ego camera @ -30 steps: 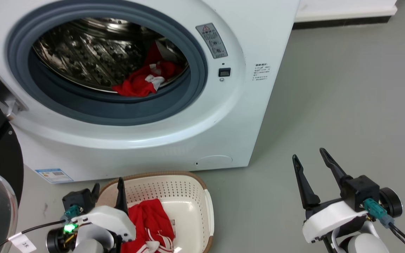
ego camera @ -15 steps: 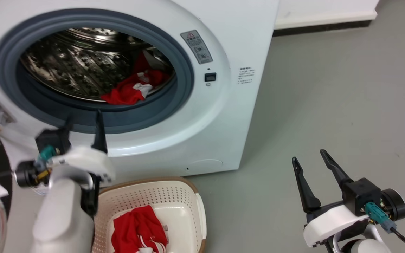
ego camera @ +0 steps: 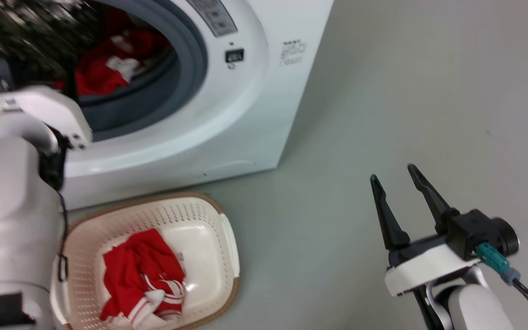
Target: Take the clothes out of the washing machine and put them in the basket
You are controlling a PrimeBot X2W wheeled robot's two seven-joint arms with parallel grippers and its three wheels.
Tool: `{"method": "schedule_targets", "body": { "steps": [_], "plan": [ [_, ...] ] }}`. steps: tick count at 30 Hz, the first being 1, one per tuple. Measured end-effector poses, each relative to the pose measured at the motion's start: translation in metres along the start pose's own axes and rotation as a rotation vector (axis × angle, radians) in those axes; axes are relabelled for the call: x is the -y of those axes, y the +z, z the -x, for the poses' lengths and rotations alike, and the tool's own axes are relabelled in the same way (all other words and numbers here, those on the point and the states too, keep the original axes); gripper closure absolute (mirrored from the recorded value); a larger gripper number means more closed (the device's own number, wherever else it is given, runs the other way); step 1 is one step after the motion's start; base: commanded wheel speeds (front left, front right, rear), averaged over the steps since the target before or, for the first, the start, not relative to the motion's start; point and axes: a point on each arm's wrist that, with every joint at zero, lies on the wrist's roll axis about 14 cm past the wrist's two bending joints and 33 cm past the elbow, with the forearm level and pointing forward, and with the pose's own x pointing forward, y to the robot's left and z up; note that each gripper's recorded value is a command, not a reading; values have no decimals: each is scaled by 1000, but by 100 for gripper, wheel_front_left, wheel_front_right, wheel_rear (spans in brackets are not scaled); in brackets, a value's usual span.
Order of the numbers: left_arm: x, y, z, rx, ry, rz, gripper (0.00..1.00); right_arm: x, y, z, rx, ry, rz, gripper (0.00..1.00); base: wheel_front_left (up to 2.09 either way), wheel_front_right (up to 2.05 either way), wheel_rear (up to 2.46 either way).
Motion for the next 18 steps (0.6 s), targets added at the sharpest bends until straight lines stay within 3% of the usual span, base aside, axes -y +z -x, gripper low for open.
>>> {"method": "schedule_targets", "body": {
  "steps": [9, 18],
  "plan": [
    [4, -56, -63, -256, -43, -50, 0, 7, -26, -26, -33, -10, -39, 0, 0, 0, 0],
    [10, -113, -88, -539, -69, -64, 0, 12, -52, -35, -92, -19, -55, 0, 0, 0, 0]
  ]
}}
